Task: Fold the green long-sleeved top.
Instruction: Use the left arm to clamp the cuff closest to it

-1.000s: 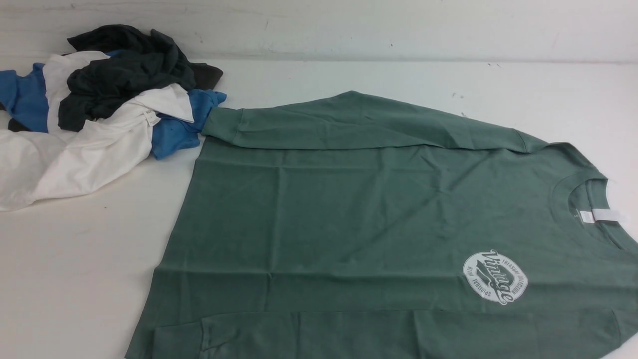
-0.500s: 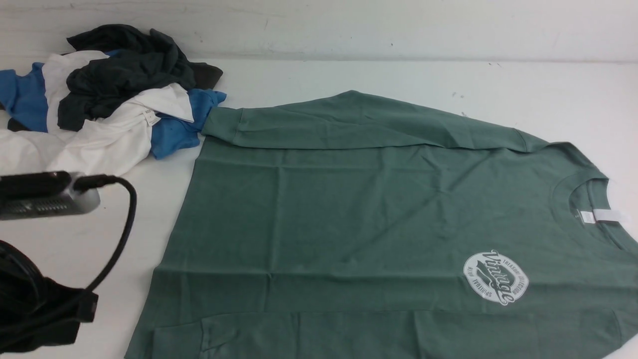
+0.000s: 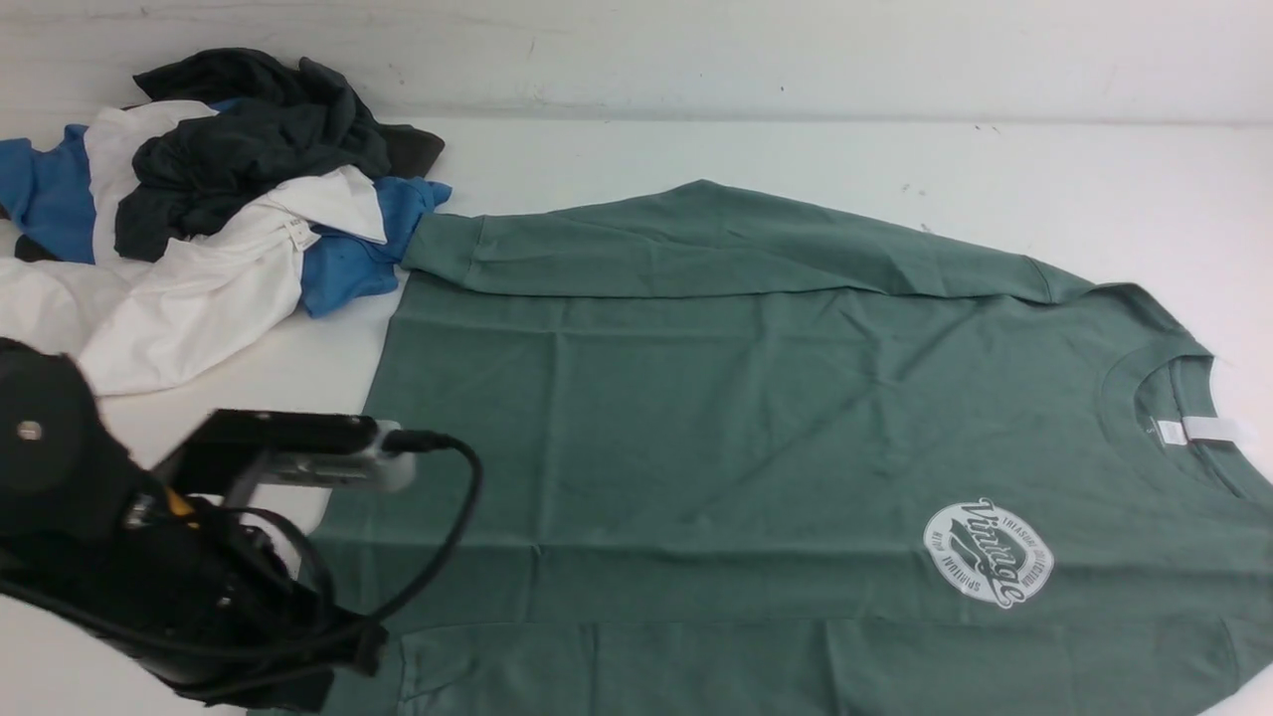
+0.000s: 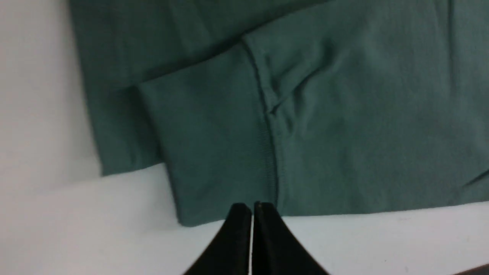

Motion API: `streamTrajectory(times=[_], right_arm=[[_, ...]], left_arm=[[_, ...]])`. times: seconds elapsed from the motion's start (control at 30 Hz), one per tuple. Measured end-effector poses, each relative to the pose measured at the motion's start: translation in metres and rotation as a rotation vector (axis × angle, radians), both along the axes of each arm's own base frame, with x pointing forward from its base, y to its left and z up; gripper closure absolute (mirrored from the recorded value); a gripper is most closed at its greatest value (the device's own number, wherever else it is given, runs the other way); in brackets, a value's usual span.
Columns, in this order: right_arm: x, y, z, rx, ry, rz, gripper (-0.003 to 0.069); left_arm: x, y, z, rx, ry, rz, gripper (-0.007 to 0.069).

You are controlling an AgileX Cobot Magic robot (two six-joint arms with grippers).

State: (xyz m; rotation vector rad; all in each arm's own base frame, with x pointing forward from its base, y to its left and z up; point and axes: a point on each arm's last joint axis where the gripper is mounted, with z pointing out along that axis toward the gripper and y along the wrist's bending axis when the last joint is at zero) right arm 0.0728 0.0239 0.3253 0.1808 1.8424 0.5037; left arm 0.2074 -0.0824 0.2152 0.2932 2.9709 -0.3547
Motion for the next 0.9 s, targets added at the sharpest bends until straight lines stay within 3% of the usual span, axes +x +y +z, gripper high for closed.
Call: streamTrajectory(times=[0.13,0.23,0.43,0.63,0.7,0.9], right_arm=[[0.027,0.009,0.025,-0.16,0.306,0.259,0.0673],[0.056,0.006,0.028,-0.249,0.447,0.356,0.0673],[0.078,0.0,0.01,-0.315,0.584,0.373,0.0673],[0.077,0.005,0.007,-0.325,0.599,0.414,0.0673],[0.077,0.006,0.007,-0.328,0.598,0.421,0.0673],[0.077,0.006,0.007,-0.332,0.596,0.423,0.0673]], left_arm=[[0.011,-0.012,-0.008,0.022,0.037,-0.014,0.0629],[0.021,-0.014,-0.007,0.051,0.026,-0.026,0.0629],[0.029,-0.007,-0.01,0.155,-0.011,-0.062,0.0599],[0.037,-0.005,-0.016,0.199,-0.048,-0.031,0.047],[0.04,-0.005,-0.026,0.216,-0.011,0.001,0.0373],[0.046,-0.006,-0.054,0.249,0.081,0.036,0.0249]])
